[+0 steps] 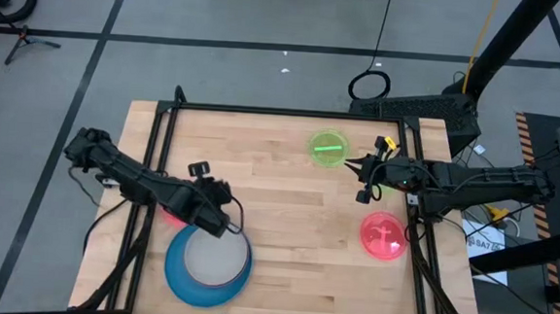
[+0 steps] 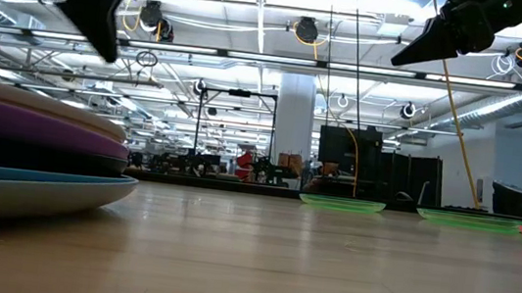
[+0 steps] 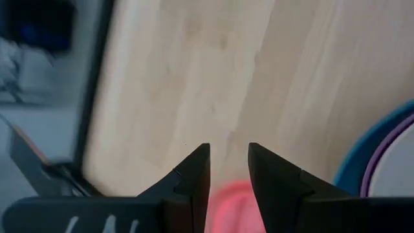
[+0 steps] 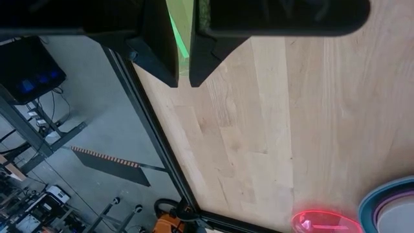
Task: Stack plastic plates
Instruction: Stack the left pink plate on the gray plate
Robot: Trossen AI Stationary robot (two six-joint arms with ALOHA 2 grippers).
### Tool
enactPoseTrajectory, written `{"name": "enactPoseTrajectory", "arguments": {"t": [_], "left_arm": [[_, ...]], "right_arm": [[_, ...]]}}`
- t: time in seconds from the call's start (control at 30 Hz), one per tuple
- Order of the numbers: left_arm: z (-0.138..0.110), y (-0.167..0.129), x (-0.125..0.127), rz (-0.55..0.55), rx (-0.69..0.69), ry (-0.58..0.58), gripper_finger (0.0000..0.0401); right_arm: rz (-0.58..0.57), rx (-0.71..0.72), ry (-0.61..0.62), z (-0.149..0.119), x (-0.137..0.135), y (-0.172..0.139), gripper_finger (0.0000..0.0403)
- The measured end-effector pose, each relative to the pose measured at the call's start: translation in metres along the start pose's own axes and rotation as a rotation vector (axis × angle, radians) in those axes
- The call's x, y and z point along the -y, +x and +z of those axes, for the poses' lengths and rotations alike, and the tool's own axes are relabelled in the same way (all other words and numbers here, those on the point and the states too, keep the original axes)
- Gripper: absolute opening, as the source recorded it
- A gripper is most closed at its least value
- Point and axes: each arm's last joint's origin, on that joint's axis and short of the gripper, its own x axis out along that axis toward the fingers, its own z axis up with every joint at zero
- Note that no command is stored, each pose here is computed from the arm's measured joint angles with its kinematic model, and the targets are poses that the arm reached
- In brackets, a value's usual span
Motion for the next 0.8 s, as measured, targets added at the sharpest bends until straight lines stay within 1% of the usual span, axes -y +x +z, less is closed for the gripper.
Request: {"name": "enactPoseTrajectory", "arguments": {"t": [0.17,0.23,0.37,0.43,0.6,0.67,0.8], "left_arm": [[-0.021,0.022,-0.01,-0.107,-0.174,-0.084,0.0113],[-0.025,0.033,-0.013,-0.161,-0.246,-0.08,0.0113],[-0.026,0.055,-0.021,-0.276,-0.325,0.002,0.0113],[-0.026,0.067,-0.027,-0.332,-0.338,0.048,0.0113],[-0.025,0.086,-0.046,-0.377,-0.343,0.194,0.0113],[-0.025,0.093,-0.054,-0.394,-0.343,0.22,0.0113],[-0.028,0.106,-0.066,-0.484,-0.353,0.237,0.0113]], "right_arm": [[0.0,0.0,-0.003,0.0,0.0,0.0,0.0031],[-0.002,0.009,0.001,0.001,0.0,0.0,0.0031],[-0.008,0.041,0.014,0.004,0.001,0.0,0.0031],[-0.009,0.045,0.016,0.005,0.001,0.0,0.0031],[-0.008,0.037,0.009,0.004,0.001,0.0,0.0031],[-0.008,0.037,0.001,0.004,0.001,0.0,0.0031],[-0.008,0.037,-0.003,0.004,0.001,0.0,0.0031]]}}
